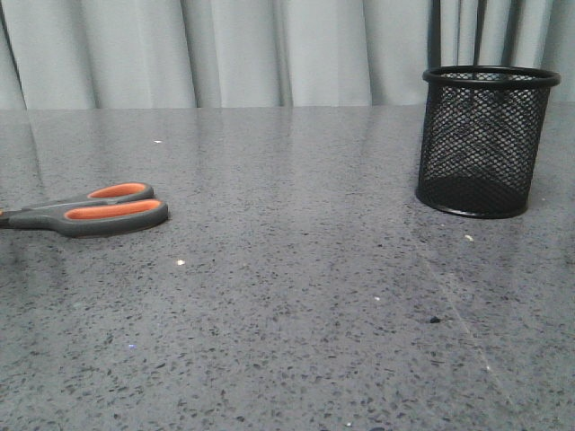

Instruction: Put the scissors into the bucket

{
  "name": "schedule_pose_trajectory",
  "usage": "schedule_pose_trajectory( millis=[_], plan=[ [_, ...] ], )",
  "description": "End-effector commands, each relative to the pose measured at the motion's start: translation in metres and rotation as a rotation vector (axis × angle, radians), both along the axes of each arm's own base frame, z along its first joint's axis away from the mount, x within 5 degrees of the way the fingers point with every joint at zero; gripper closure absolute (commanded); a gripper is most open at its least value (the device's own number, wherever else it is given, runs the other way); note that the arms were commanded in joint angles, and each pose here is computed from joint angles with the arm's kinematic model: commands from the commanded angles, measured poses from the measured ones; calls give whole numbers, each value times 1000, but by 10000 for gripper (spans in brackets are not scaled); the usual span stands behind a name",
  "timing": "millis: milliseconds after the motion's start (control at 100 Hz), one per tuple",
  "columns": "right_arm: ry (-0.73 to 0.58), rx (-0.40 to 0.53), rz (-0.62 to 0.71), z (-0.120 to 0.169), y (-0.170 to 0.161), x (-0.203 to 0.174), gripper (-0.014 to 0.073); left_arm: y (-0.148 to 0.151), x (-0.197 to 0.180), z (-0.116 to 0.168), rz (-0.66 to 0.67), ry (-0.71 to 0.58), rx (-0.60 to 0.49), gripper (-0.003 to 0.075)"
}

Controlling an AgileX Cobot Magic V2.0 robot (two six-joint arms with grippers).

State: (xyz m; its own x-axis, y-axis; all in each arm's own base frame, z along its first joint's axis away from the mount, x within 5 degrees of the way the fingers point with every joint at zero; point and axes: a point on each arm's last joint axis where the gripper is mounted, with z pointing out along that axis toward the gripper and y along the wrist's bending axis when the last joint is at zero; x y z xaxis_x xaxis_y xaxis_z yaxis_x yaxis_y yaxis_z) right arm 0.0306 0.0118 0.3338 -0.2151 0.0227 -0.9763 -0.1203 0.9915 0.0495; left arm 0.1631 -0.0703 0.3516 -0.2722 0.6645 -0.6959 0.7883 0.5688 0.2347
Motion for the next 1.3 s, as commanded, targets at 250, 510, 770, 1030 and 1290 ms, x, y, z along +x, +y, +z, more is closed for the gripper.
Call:
schedule_pose_trajectory(
  millis=[250, 510, 770, 1030, 1290],
  plan=[
    [-130, -4, 13, 20, -1, 2, 106, -46, 75, -6, -223, 141, 353, 383],
    [-137, -4, 52, 21, 0, 2, 106, -62, 105, -33, -285, 172, 534, 383],
    [-138, -22, 82, 20, 0, 2, 106, -63, 109, -42, -395, 181, 570, 383],
    [-143, -21, 108, 21, 1, 1, 106, -48, 117, -42, -412, 181, 514, 383],
    [-149, -20, 113, 21, 1, 1, 106, -50, 116, -51, -490, 264, 445, 383]
  ],
)
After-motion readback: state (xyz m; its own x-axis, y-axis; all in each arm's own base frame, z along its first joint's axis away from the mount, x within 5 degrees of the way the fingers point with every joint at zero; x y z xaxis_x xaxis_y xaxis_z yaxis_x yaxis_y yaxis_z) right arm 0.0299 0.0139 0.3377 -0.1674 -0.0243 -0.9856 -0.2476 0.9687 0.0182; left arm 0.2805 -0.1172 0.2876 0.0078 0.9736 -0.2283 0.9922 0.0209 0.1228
